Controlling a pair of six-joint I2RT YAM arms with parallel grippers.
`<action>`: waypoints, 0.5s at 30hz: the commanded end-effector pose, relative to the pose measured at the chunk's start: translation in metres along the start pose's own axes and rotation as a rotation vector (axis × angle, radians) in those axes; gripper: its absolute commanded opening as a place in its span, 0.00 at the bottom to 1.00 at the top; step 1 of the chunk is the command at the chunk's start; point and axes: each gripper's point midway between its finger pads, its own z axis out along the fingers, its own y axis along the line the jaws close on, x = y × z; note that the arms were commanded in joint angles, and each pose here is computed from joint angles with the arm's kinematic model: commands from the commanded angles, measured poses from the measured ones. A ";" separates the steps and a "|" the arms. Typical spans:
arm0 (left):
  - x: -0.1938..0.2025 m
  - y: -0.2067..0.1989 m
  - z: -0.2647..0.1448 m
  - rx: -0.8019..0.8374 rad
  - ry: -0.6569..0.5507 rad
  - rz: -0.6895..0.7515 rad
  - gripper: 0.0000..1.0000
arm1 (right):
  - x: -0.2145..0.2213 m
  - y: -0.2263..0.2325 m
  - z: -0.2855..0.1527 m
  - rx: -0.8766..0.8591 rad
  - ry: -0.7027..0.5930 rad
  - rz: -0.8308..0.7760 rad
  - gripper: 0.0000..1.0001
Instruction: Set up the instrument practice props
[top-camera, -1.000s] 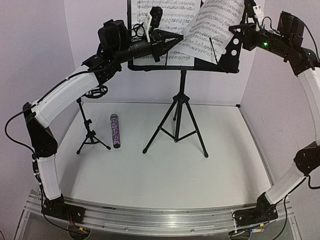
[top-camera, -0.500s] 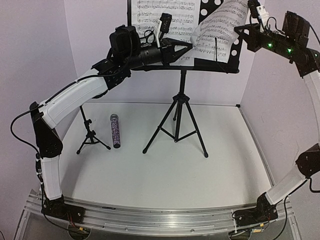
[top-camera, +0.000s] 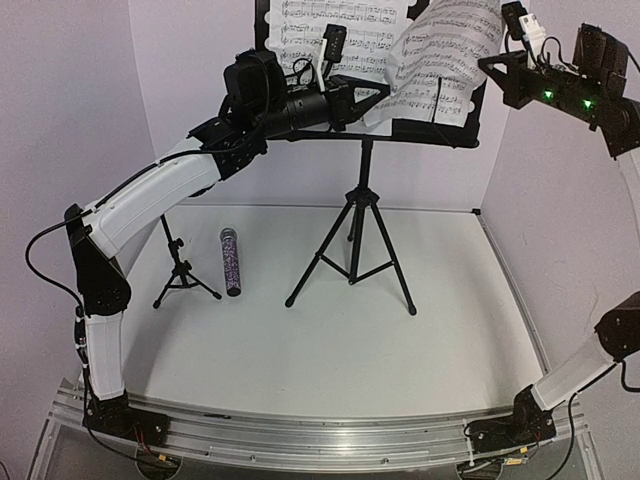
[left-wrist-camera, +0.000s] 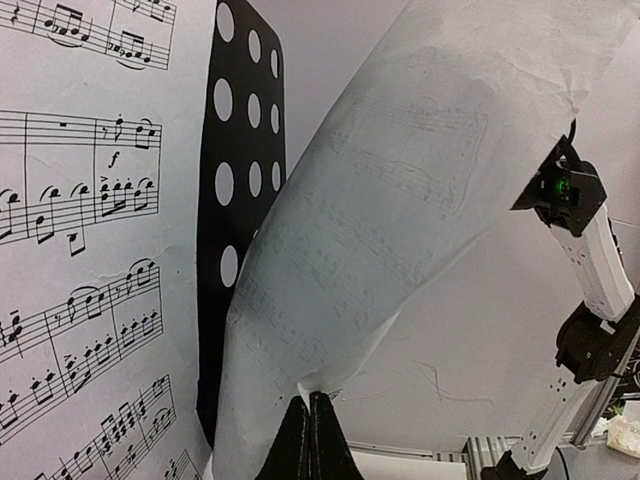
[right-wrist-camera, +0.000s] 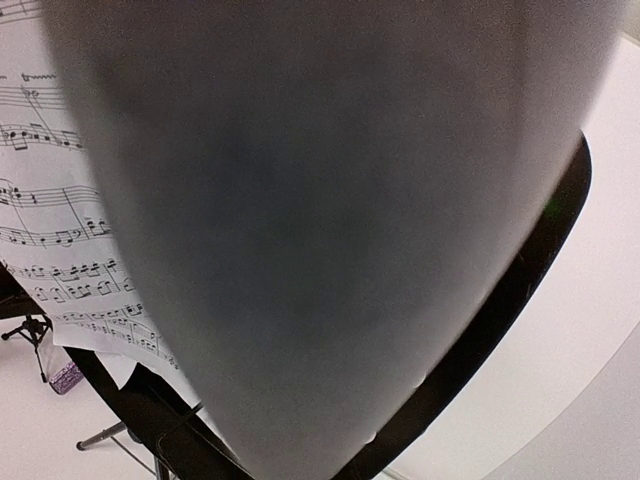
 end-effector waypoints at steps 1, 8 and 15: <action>-0.007 0.000 -0.001 -0.006 0.010 -0.022 0.00 | -0.009 -0.005 -0.017 0.041 -0.009 -0.009 0.00; 0.003 0.005 -0.002 -0.037 0.045 -0.045 0.00 | 0.000 -0.007 -0.027 0.074 0.033 0.011 0.00; -0.005 0.007 -0.002 -0.048 0.025 -0.014 0.00 | 0.004 -0.007 -0.026 0.070 0.047 0.029 0.21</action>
